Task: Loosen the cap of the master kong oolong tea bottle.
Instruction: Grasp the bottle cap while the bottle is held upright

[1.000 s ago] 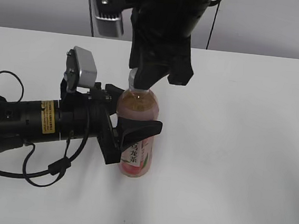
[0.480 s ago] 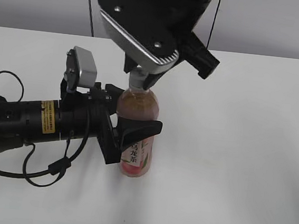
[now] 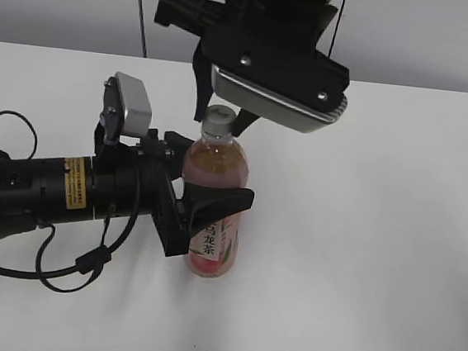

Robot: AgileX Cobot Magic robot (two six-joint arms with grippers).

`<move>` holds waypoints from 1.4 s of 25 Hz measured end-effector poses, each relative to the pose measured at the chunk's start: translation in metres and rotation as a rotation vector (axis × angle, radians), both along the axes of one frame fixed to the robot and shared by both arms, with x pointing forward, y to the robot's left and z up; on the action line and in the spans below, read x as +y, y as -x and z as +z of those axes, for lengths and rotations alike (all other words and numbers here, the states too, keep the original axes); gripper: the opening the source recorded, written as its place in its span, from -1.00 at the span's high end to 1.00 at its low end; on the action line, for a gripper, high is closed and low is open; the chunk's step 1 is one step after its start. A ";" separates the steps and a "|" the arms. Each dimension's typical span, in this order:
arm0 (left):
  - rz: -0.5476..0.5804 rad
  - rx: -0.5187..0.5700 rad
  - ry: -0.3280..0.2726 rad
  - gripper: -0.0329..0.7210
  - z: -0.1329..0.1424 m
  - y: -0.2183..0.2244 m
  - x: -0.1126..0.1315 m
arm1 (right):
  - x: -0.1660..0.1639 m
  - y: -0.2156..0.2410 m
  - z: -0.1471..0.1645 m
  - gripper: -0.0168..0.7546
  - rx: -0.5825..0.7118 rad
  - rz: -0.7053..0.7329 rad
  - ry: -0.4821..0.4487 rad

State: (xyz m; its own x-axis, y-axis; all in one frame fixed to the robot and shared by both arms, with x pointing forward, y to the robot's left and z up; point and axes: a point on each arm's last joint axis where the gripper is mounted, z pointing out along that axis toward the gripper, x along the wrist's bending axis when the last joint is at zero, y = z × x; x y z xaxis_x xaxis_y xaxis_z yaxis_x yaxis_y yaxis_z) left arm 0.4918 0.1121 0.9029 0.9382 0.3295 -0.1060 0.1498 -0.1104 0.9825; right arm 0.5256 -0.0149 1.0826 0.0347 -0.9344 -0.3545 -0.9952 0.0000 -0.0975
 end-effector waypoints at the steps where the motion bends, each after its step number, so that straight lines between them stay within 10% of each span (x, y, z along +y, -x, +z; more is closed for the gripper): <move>1: 0.000 0.000 0.000 -0.30 0.000 0.000 0.000 | 0.000 0.000 0.000 0.25 -0.004 0.010 0.001; 16: 0.003 0.001 0.001 -0.30 0.000 0.000 0.000 | -0.001 -0.001 0.000 0.22 0.037 -0.142 0.001; 26: 0.004 0.002 0.001 -0.30 0.000 0.000 0.000 | -0.003 -0.003 -0.001 -0.26 0.077 -0.330 0.002; 35: 0.004 0.002 0.001 -0.30 0.000 0.000 0.000 | 0.003 0.004 0.007 -0.48 0.346 -0.778 -0.120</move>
